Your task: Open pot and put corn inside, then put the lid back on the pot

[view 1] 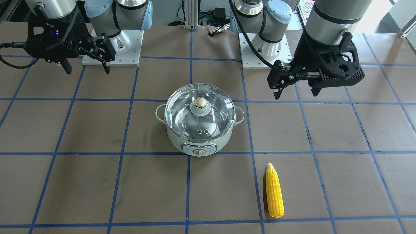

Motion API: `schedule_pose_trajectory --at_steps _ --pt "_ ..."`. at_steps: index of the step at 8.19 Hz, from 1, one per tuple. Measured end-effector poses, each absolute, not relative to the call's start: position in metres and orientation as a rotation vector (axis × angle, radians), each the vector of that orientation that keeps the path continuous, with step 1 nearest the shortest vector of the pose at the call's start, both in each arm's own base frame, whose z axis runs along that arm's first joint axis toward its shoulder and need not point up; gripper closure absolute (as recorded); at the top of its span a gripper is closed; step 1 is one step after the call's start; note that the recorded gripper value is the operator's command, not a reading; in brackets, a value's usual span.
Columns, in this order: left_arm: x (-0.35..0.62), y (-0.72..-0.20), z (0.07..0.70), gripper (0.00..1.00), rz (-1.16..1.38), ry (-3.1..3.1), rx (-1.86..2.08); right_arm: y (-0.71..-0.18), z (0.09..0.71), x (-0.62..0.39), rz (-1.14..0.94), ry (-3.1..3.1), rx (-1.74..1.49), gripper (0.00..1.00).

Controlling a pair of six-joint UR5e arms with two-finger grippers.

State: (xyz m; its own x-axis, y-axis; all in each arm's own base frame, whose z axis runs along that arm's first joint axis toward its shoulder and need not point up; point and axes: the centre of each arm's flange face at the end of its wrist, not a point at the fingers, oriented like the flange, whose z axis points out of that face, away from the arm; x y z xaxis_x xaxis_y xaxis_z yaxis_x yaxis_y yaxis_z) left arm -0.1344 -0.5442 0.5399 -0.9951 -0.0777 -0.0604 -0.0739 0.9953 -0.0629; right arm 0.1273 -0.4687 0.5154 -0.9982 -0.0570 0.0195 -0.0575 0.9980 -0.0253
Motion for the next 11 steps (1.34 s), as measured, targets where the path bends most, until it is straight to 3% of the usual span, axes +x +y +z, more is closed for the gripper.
schedule_pose_trajectory --at_steps 5,9,11 --pt "-0.132 -0.568 0.521 0.0 -0.127 3.071 0.035 -0.467 0.514 0.129 0.026 -3.126 0.092 0.0" --pt "-0.118 -0.65 0.411 0.0 -0.066 3.109 0.178 -0.478 0.503 0.144 -0.009 -3.11 0.024 0.0" --pt "-0.084 -0.678 0.346 0.0 -0.004 3.158 0.161 -0.504 0.472 0.21 -0.003 -3.11 -0.073 0.0"
